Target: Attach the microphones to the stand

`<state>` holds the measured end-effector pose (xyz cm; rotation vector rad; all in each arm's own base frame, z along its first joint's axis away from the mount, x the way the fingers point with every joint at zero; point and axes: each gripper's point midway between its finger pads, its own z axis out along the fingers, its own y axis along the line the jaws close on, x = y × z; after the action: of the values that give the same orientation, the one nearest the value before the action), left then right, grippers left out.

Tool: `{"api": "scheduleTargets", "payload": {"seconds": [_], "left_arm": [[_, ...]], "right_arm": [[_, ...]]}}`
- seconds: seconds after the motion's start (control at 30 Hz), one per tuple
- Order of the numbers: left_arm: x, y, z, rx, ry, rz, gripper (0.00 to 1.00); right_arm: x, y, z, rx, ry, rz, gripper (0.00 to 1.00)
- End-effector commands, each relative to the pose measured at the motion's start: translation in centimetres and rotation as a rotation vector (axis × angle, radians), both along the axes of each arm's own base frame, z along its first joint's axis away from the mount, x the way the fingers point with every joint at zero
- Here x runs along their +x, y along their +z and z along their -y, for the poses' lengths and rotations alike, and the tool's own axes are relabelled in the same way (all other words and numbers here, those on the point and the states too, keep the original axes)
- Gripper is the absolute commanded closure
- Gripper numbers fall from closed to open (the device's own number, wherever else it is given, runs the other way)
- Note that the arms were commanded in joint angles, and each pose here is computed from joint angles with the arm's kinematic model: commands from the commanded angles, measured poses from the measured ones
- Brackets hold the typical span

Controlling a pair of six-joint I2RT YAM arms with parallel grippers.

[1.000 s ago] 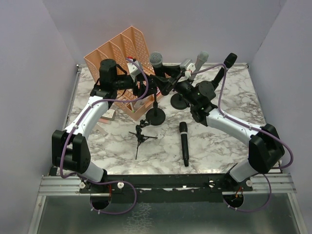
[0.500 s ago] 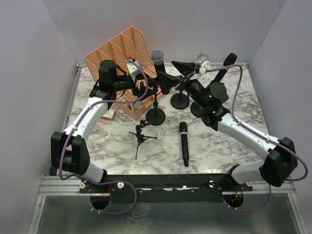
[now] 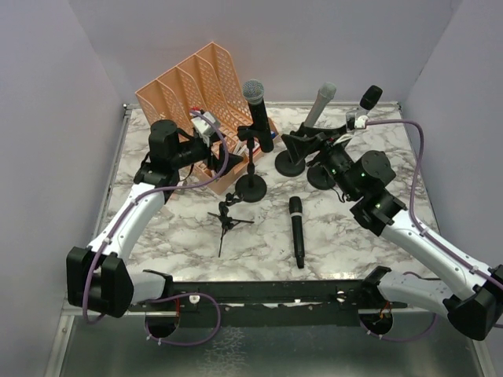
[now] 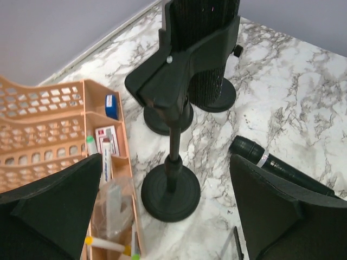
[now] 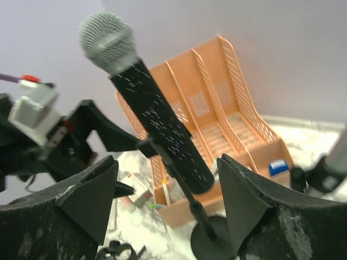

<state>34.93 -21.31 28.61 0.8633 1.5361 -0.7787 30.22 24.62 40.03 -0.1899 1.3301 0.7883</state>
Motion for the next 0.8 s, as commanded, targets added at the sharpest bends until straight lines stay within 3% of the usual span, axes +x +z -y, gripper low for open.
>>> {"api": "scheduleTargets", "payload": {"seconds": [0.0, 0.2, 0.4, 0.53, 0.77], "left_arm": [[-0.3, 0.5, -2.1, -0.075, 0.179, -0.049, 0.01], [-1.8, 1.9, -3.7, -0.13, 0.28, -0.031, 0.01], [-2.4, 2.7, -7.3, -0.173, 0.494, 0.015, 0.01], [-3.0, 3.0, -9.2, -0.229, 0.615, -0.02, 0.01], [-4.1, 3.9, -9.9, -0.297, 0.648, -0.024, 0.01]], "right_arm": [[0.0, -6.6, 1.9, -0.043, -0.104, -0.284, 0.22], [-1.9, -12.0, 2.3, -0.152, -0.075, -0.465, 0.23], [-4.5, -15.9, -0.1, -0.233, 0.124, -0.547, 0.23], [-5.7, -17.6, -1.7, -0.251, 0.218, -0.552, 0.23], [-7.8, -19.6, -5.5, -0.318, 0.386, -0.466, 0.23]]}}
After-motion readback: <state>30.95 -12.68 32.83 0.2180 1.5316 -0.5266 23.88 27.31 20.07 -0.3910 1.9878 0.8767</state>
